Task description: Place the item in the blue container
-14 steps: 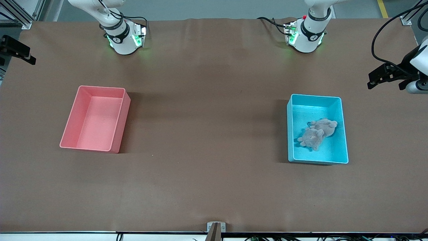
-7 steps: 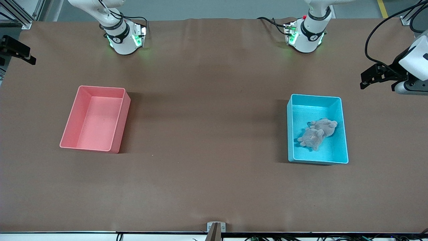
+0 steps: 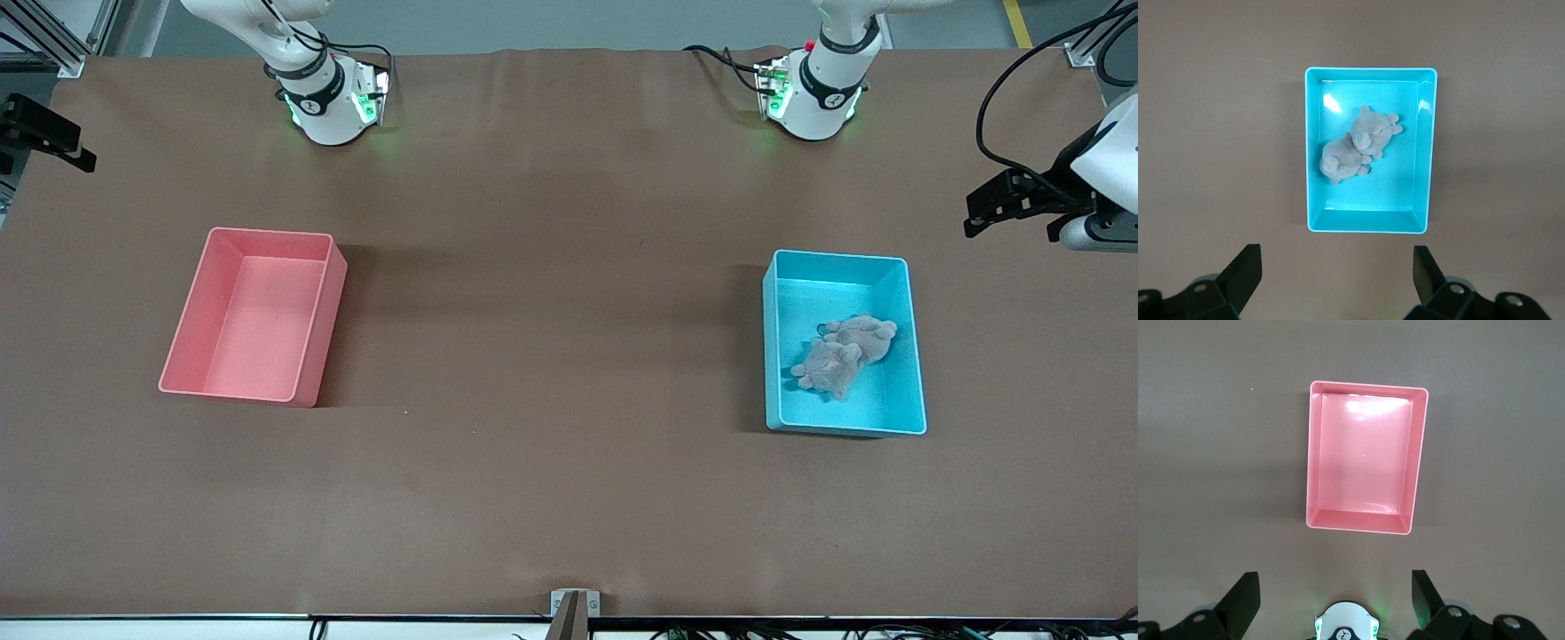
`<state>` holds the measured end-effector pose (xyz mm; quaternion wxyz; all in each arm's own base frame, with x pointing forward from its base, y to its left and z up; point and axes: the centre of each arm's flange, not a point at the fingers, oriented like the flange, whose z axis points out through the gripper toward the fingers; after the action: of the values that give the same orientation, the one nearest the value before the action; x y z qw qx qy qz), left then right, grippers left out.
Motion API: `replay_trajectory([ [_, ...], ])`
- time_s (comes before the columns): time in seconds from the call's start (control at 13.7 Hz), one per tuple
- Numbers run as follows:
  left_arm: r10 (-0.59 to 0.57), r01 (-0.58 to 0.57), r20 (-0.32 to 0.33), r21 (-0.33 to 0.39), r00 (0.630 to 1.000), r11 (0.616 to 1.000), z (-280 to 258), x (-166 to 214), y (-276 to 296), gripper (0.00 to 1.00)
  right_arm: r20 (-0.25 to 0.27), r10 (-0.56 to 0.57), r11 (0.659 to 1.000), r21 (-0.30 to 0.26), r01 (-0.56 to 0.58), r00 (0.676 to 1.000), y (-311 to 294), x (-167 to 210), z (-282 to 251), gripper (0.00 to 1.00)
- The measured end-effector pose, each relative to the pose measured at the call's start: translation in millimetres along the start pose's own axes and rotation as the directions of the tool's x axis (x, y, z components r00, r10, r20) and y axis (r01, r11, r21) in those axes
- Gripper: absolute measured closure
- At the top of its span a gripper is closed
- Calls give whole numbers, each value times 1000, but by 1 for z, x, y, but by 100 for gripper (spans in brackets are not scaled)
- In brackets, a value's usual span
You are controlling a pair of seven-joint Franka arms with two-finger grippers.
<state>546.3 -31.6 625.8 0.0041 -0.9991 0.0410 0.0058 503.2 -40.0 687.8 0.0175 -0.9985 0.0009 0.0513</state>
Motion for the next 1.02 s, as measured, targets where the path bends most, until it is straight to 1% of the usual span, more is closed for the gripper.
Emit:
replay_trajectory([
  [0.66, -9, 9, -2, 0, 1000, 1000, -1, 0, -5, 0, 1, 0, 1000, 0, 0, 1000, 0, 0, 0, 0],
  [1.02, -9, 9, -14, 0, 1000, 1000, -7, 0, -5, 0, 2, 0, 1000, 0, 0, 1000, 0, 0, 1, 0],
])
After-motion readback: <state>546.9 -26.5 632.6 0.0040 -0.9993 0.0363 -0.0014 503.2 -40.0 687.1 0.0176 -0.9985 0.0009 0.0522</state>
